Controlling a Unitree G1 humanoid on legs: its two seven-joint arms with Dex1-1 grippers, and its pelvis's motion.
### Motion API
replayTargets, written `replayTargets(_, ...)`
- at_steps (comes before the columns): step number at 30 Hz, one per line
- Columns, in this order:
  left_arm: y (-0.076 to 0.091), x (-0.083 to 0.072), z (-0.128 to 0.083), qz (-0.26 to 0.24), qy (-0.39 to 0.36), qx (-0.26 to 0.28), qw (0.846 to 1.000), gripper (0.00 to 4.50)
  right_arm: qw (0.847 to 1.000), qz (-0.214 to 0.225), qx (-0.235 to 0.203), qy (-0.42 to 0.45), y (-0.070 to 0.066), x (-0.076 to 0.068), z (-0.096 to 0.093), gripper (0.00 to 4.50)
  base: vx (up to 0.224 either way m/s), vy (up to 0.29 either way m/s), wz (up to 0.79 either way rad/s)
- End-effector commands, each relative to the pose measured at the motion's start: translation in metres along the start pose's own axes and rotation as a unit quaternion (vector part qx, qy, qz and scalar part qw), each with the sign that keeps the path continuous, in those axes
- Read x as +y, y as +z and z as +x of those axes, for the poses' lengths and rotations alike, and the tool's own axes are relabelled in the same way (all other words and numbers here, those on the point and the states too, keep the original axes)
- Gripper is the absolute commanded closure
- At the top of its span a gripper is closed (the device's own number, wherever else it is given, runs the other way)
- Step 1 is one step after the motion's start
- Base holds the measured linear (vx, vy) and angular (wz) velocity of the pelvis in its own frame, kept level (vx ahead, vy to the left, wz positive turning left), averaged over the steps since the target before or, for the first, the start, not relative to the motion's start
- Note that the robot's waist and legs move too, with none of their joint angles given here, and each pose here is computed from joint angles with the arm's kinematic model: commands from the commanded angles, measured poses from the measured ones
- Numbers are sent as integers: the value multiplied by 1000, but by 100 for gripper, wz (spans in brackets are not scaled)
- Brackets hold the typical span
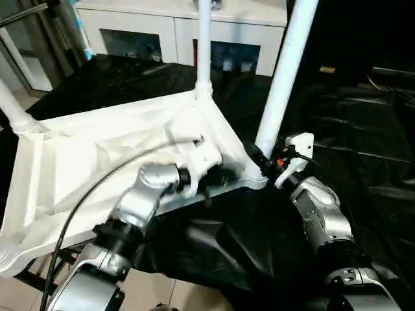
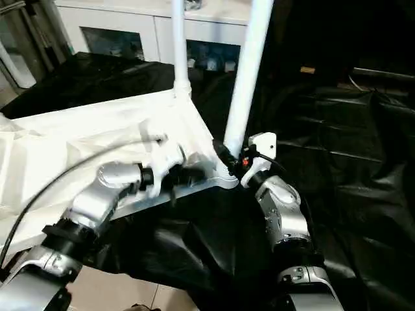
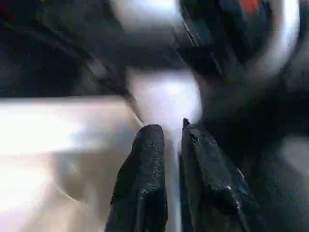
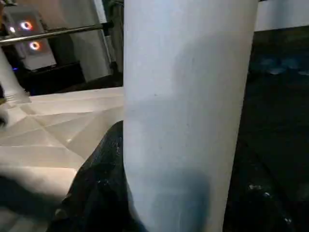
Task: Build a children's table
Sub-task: Insert table leg to table base
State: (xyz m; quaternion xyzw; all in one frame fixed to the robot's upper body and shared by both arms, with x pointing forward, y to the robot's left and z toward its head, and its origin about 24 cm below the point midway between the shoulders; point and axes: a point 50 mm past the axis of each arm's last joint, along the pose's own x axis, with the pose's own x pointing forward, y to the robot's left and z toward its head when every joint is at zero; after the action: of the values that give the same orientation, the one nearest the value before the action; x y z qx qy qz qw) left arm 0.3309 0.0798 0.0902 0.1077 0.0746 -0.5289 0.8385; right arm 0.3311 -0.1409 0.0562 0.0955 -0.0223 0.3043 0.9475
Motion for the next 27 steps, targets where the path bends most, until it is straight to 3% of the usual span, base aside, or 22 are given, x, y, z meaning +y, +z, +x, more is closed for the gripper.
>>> replayTargets(1, 21, 15, -7, -3, 37, -41, 998, 344, 1000, -15, -11, 17, 9, 2, 2, 261, 0, 0, 0)
replayTargets(7, 44, 47, -4, -14, 170, -49, 984, 337, 998, -37, -17, 47, 17, 8, 5, 261, 0, 0, 0)
replayTargets(9, 61, 51, 8, -20, 204, -60, 977, 337, 997, -43, -11, 64, 18, 12, 8, 261, 0, 0, 0)
replayTargets(13, 77, 35, 30, -10, 161, -86, 983, 337, 996, -59, -1, 69, 17, 15, 10, 261, 0, 0, 0)
replayTargets(16, 102, 11, 50, -8, 101, -141, 985, 337, 995, -67, 9, 69, 17, 16, 12, 261, 0, 0, 0)
replayTargets(20, 117, -7, 58, -18, 45, -181, 982, 337, 996, -70, 18, 55, 17, 13, 12, 261, 0, 0, 0)
replayTargets(22, 120, -11, 59, -27, 35, -190, 981, 337, 996, -65, 20, 51, 19, 11, 12, 261, 0, 0, 0)
replayTargets(25, 109, 1, 54, -19, 79, -173, 982, 337, 997, -67, 17, 33, 23, 5, 11, 261, 0, 0, 0)
replayTargets(27, 96, 17, 44, 1, 132, -148, 980, 337, 997, -69, 17, 17, 27, -2, 11, 261, 0, 0, 0)
